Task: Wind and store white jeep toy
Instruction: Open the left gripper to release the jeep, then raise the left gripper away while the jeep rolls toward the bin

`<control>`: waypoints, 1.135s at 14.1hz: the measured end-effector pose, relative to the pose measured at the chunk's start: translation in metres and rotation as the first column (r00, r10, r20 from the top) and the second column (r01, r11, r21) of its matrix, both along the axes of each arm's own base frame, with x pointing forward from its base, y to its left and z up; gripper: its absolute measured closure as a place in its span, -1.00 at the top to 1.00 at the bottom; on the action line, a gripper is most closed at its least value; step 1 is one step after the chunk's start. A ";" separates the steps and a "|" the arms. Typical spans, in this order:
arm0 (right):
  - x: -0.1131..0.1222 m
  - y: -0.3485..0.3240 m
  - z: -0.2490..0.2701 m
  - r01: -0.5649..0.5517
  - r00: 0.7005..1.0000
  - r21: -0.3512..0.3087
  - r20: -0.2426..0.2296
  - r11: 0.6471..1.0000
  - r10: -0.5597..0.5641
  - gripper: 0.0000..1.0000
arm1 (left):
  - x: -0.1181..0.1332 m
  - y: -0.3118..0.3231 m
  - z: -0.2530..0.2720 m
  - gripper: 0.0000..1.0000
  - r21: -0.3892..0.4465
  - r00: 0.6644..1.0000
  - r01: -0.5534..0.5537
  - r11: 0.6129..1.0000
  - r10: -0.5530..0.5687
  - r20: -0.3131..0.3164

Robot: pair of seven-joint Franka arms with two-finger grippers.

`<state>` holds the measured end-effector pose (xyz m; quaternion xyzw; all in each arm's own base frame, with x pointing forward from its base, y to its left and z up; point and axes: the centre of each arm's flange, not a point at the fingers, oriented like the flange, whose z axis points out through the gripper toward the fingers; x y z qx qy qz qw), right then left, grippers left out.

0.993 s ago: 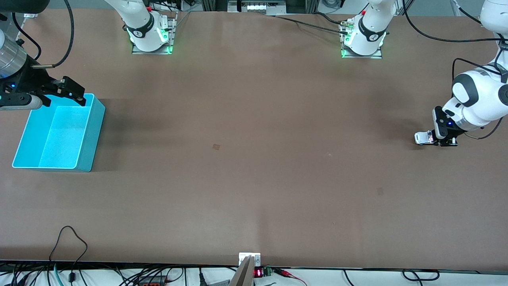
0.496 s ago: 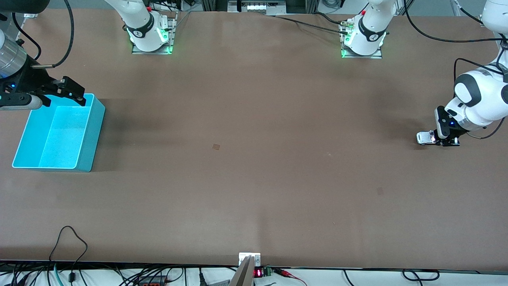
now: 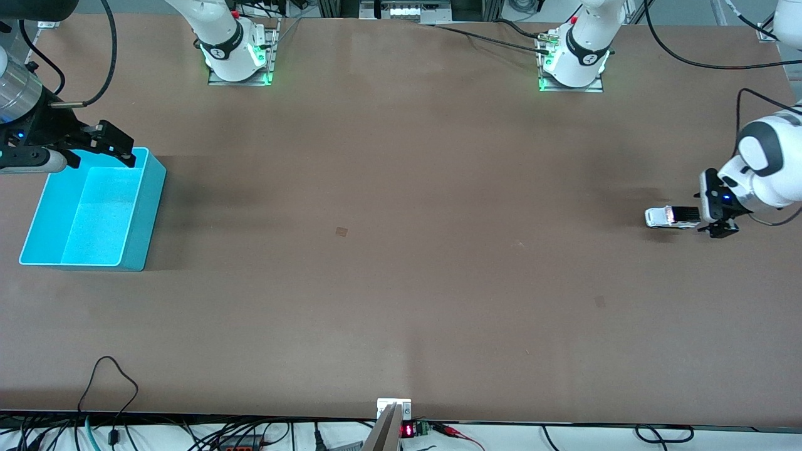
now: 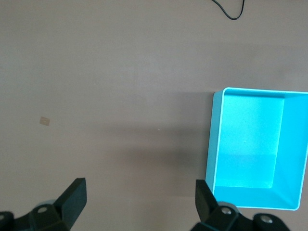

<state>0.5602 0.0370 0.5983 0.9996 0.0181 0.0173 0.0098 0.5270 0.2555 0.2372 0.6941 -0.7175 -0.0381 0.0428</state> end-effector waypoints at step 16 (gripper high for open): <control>0.000 0.000 0.001 0.000 1.000 0.000 0.002 1.000 0.000 1.00 | 0.079 -0.145 0.177 1.00 0.167 0.843 -0.458 0.873 0.487 -0.229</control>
